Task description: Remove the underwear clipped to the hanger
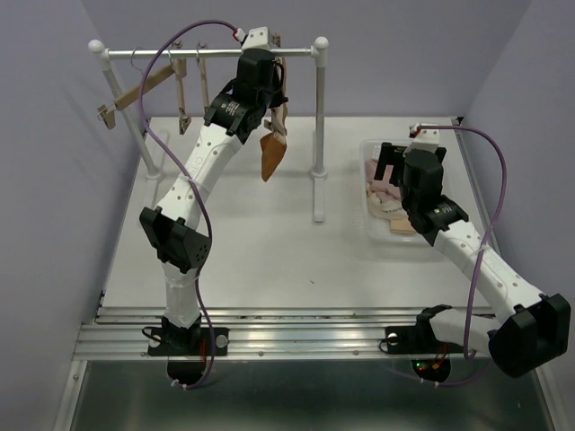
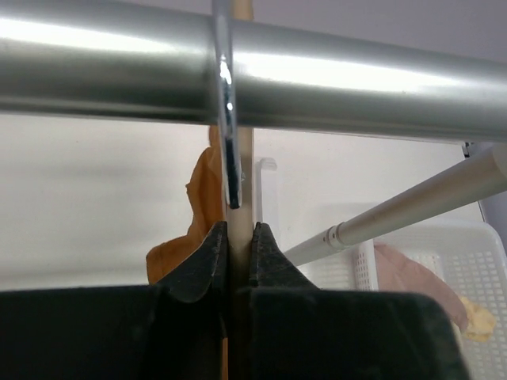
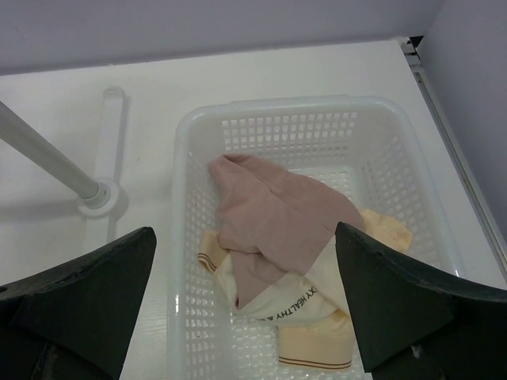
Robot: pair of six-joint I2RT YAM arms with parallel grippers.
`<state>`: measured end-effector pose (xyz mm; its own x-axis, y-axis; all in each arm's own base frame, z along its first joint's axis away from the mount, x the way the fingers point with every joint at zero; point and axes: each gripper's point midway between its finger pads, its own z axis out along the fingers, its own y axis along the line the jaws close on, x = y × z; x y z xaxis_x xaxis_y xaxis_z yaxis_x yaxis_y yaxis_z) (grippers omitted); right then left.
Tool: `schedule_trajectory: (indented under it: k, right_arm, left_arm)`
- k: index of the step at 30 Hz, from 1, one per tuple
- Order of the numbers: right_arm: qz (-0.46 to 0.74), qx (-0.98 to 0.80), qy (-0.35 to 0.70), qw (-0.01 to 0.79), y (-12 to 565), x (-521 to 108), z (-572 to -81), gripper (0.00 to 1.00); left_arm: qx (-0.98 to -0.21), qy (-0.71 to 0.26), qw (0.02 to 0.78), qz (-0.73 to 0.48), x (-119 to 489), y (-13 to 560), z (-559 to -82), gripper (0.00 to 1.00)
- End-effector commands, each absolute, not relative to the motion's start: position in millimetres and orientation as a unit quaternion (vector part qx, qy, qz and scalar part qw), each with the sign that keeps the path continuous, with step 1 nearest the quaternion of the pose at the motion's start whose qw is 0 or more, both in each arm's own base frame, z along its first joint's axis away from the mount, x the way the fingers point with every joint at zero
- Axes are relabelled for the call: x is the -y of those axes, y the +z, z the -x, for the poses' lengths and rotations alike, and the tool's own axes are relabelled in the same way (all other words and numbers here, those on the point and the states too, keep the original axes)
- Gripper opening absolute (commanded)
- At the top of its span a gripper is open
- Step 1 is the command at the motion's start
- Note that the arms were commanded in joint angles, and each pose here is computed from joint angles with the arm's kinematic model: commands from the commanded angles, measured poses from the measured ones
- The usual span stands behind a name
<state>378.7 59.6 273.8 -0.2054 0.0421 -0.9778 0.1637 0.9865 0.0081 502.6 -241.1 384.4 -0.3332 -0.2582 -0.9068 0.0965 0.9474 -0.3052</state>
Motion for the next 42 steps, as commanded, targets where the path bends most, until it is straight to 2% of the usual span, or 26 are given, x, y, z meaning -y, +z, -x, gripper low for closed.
schedule_trajectory:
  k: [1,11,31,42]
  right_arm:
    - [-0.073,-0.761,-0.050,0.643,283,-59,-383,1.00]
    - [-0.067,-0.759,-0.041,0.646,285,-62,-382,1.00]
    - [-0.044,-0.763,-0.024,0.644,283,-71,-381,1.00]
    - [-0.006,-0.760,-0.009,0.650,283,-82,-383,1.00]
  left_arm:
    - [-0.770,-0.157,0.617,0.048,236,426,-497,0.00]
    - [-0.737,-0.069,0.672,0.011,232,456,-479,0.00]
    - [-0.725,-0.057,0.687,0.015,220,474,-449,0.00]
    - [-0.746,-0.057,0.664,0.001,216,450,-430,0.00]
